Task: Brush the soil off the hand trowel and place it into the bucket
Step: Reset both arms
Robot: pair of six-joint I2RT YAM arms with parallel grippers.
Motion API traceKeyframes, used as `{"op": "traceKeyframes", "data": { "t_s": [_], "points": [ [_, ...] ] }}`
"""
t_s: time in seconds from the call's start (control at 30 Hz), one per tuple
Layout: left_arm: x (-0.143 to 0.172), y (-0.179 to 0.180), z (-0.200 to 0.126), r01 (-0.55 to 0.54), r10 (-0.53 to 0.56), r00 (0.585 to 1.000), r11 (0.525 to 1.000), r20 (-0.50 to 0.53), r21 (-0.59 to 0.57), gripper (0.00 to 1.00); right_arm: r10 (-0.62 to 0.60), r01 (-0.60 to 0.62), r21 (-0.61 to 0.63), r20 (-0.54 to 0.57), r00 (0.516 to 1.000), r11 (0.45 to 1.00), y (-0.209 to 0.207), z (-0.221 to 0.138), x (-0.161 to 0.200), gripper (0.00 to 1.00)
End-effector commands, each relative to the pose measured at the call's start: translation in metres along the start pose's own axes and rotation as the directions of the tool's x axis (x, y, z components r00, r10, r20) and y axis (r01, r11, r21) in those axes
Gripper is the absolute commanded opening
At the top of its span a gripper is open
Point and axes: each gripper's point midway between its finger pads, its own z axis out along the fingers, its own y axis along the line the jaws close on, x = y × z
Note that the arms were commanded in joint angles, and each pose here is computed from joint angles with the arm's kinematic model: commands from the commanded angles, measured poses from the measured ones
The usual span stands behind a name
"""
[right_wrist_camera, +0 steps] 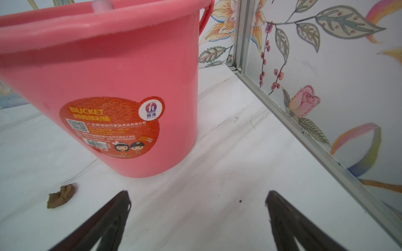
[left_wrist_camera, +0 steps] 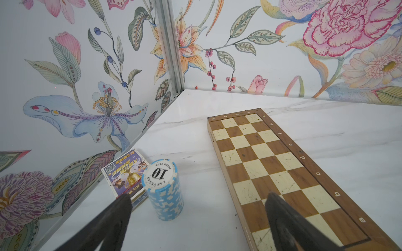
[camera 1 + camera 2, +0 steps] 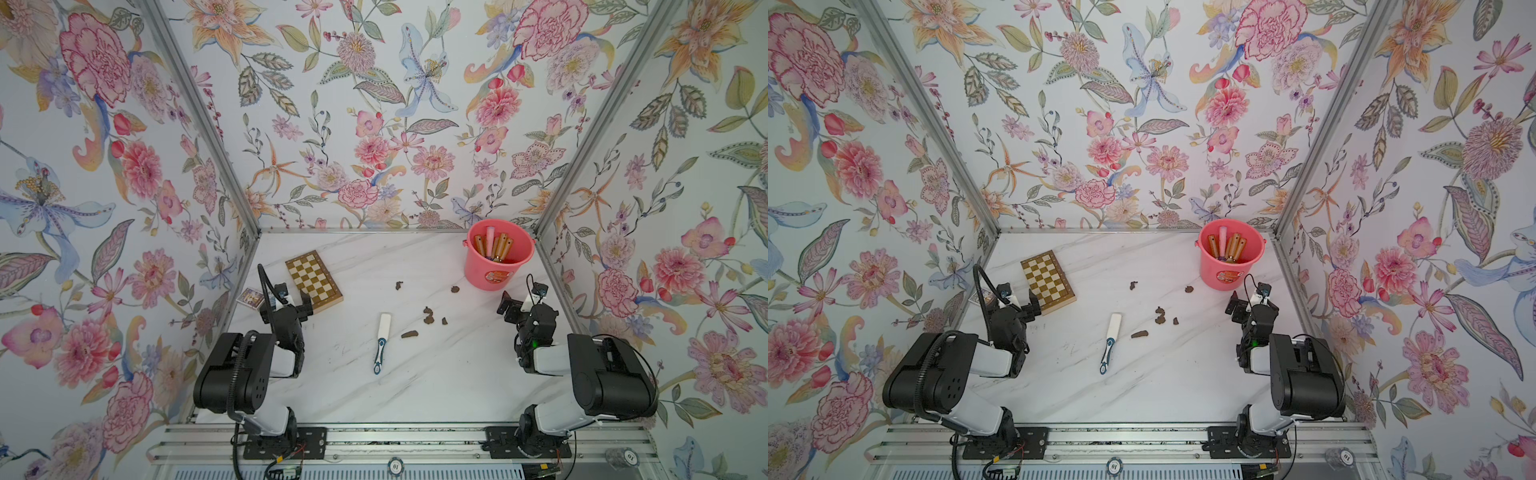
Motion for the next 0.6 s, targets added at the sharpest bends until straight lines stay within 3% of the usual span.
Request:
{"op": "traceKeyframes", "data": {
  "t_s": [0.0, 0.57],
  "points": [
    [-0.0067, -0.0057, -0.0005, -0.002, 0.001, 1.0, 1.0, 0.027, 0.021, 0.99, -0.014, 0.013, 0.01, 0.019, 1.0, 1.0, 0.0009, 0.0018, -0.0061, 0.99],
    [-0.0063, -0.0057, 0.0015, -0.002, 0.002, 1.0, 1.0, 0.021, 0.02, 0.99, -0.014, 0.014, 0.011, 0.019, 1.0, 1.0, 0.001, 0.0017, -0.0062, 0.99]
  ]
}}
